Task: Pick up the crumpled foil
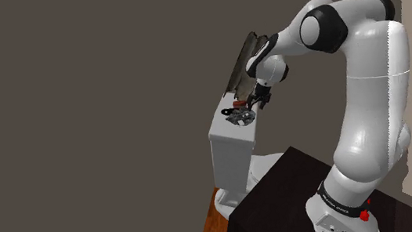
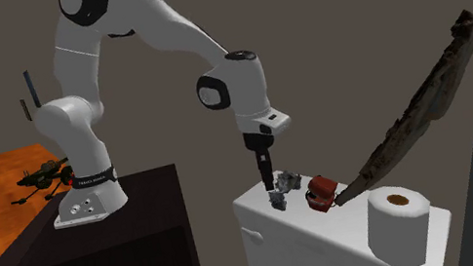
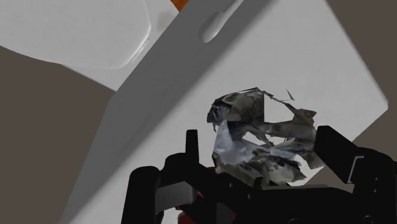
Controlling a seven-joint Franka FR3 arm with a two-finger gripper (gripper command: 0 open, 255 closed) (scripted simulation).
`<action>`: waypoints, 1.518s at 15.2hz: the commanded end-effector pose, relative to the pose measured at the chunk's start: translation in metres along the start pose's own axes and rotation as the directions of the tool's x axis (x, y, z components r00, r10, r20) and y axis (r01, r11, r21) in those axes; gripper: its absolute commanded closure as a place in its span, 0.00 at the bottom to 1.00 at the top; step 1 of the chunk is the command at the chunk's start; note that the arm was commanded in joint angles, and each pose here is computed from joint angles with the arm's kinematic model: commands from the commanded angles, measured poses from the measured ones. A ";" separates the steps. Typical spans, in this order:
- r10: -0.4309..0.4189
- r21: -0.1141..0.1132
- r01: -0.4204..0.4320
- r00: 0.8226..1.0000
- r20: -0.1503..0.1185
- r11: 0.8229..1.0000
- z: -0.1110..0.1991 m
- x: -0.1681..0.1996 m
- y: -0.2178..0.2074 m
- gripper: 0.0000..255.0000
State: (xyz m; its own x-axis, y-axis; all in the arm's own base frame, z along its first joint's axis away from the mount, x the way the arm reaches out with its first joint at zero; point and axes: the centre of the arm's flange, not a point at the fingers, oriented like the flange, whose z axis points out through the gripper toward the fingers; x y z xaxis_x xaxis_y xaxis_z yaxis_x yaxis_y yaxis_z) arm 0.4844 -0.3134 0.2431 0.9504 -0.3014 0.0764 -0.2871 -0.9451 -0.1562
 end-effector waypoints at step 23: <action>0.010 0.010 -0.010 1.000 -0.006 1.000 0.037 0.008 0.017 1.00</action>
State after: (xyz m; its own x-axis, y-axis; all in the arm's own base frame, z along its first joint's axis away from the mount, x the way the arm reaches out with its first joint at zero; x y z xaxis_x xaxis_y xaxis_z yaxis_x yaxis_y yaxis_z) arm 0.4907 -0.3268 0.2001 0.9470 -0.3111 0.0802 -0.2950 -0.9408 -0.1667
